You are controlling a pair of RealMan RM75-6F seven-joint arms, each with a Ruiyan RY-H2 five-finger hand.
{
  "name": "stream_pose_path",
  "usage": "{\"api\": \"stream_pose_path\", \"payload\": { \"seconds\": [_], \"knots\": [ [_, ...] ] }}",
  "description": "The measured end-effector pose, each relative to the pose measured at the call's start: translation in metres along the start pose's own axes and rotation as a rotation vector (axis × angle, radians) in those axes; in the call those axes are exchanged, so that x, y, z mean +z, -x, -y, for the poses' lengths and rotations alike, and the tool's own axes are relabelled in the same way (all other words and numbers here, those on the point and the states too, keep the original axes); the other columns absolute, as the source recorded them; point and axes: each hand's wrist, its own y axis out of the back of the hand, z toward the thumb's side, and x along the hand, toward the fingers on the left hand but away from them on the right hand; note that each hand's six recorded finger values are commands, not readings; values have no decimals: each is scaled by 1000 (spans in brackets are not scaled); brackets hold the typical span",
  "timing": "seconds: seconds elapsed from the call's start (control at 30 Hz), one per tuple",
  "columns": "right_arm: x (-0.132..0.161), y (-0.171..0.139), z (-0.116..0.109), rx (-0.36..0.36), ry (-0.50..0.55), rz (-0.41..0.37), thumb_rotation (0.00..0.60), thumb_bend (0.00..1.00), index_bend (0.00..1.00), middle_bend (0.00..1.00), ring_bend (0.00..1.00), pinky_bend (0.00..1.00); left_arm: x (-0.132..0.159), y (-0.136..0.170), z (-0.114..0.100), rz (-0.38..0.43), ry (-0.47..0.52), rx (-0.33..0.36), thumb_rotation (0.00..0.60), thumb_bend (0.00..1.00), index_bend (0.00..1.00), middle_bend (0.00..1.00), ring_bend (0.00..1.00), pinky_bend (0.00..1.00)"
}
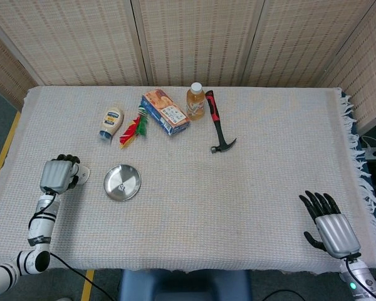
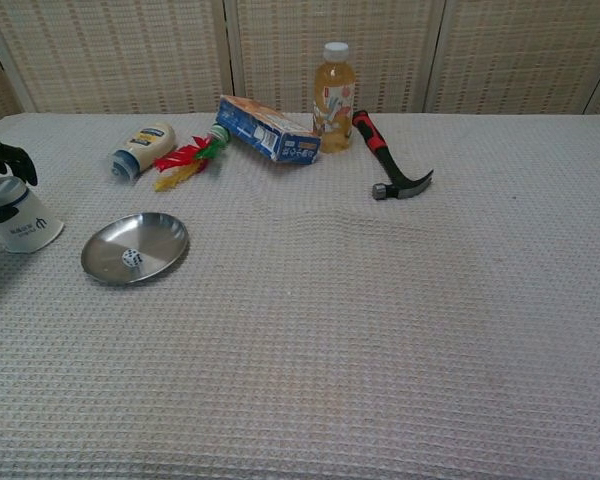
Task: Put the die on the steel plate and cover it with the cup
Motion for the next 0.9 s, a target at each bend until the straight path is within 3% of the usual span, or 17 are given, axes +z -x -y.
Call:
{"api": "stream_pose_path", "payload": {
  "seconds": [0.1, 0.27, 0.43, 0.53, 0.9],
  "knots": [
    [0, 0, 0, 0, -1, 1, 600, 210, 0, 0, 0, 0, 0, 0, 0, 0, 0, 0, 600, 353, 357, 307, 247, 493],
    [-1, 1, 1, 3, -2, 3, 600, 210, 0, 0, 0, 0, 0, -1, 1, 3, 15, -1, 600, 358, 377, 321, 299, 615],
    [-1, 1, 1, 2, 0, 3, 600, 211, 0, 0, 0, 0, 3, 0, -2, 20, 34, 22, 600, 375, 403, 392, 387, 724],
    [0, 1, 1, 1, 0, 2, 600, 210, 0, 0, 0, 0, 4, 0, -4, 25, 52, 28, 600, 383, 413, 440, 425, 745],
    [2, -1, 1, 4, 1, -7, 600, 210, 0, 0, 0, 0, 6, 9, -16, 43, 82, 61, 600, 387, 431, 465, 446, 754]
  ]
}}
